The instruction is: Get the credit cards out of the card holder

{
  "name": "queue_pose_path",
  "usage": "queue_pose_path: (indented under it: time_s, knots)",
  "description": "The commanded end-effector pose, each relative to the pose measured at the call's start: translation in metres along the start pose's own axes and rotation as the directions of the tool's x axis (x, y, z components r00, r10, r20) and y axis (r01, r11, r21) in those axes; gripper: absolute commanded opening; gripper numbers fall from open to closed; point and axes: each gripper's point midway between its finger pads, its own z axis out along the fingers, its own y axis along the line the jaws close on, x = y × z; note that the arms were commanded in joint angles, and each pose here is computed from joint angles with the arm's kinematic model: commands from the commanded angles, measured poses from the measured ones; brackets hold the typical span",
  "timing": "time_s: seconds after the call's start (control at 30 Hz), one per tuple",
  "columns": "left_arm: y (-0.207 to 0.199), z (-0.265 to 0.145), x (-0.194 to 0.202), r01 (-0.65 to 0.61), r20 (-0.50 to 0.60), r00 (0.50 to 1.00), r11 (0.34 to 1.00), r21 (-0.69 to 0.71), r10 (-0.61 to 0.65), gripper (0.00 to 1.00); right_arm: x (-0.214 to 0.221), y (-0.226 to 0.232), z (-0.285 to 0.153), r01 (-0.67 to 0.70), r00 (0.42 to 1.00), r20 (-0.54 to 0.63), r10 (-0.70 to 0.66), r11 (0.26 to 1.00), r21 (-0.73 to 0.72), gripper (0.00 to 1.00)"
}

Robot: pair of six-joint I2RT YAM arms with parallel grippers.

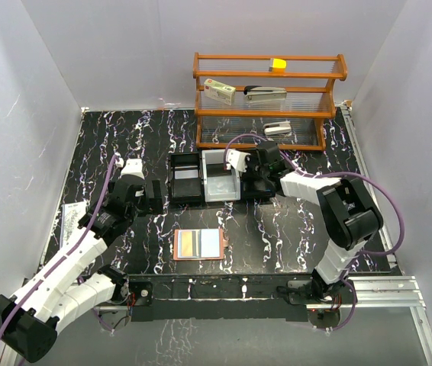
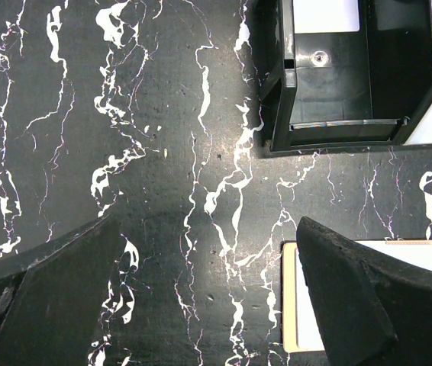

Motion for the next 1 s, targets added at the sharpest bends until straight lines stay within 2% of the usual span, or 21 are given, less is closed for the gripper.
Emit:
queue_pose_path:
  time_s: [0.0, 0.2, 0.33, 0.4, 0.53, 0.6, 0.97]
  knots:
    - [0.001, 0.000, -0.001, -0.004, 0.004, 1.000, 1.000, -0.002, 0.004, 0.99, -0.014, -0.034, 0.011, 0.029, 0.999, 0.037, -0.033, 0.994, 0.104, 0.00]
    - [0.001, 0.000, 0.000, -0.005, 0.003, 1.000, 1.000, 0.000, 0.005, 0.99, -0.006, -0.023, 0.019, 0.036, 0.999, 0.018, -0.037, 0.997, 0.063, 0.01]
    - [0.001, 0.001, -0.001, -0.004, 0.001, 1.000, 1.000, -0.006, 0.004, 0.99, -0.002, -0.005, 0.023, 0.028, 1.000, 0.007, -0.028, 0.999, -0.028, 0.07]
    - [0.002, 0.001, -0.001, -0.002, 0.002, 1.000, 1.000, -0.010, 0.002, 0.99, -0.002, -0.001, 0.023, 0.024, 1.000, 0.012, -0.023, 0.999, -0.039, 0.15]
    - [0.002, 0.000, -0.001, -0.001, 0.004, 1.000, 1.000, -0.011, 0.001, 0.99, 0.003, 0.001, 0.020, 0.025, 1.000, -0.010, -0.026, 0.999, -0.033, 0.20]
    - [0.002, 0.001, 0.000, -0.002, 0.001, 1.000, 1.000, -0.011, 0.002, 0.99, 0.003, 0.000, 0.020, 0.021, 1.000, -0.010, -0.021, 0.999, -0.028, 0.27]
    - [0.001, 0.003, 0.002, -0.005, -0.015, 1.000, 1.000, -0.008, 0.005, 0.99, 0.004, 0.000, 0.021, -0.017, 1.000, -0.011, 0.016, 1.000, -0.021, 0.33]
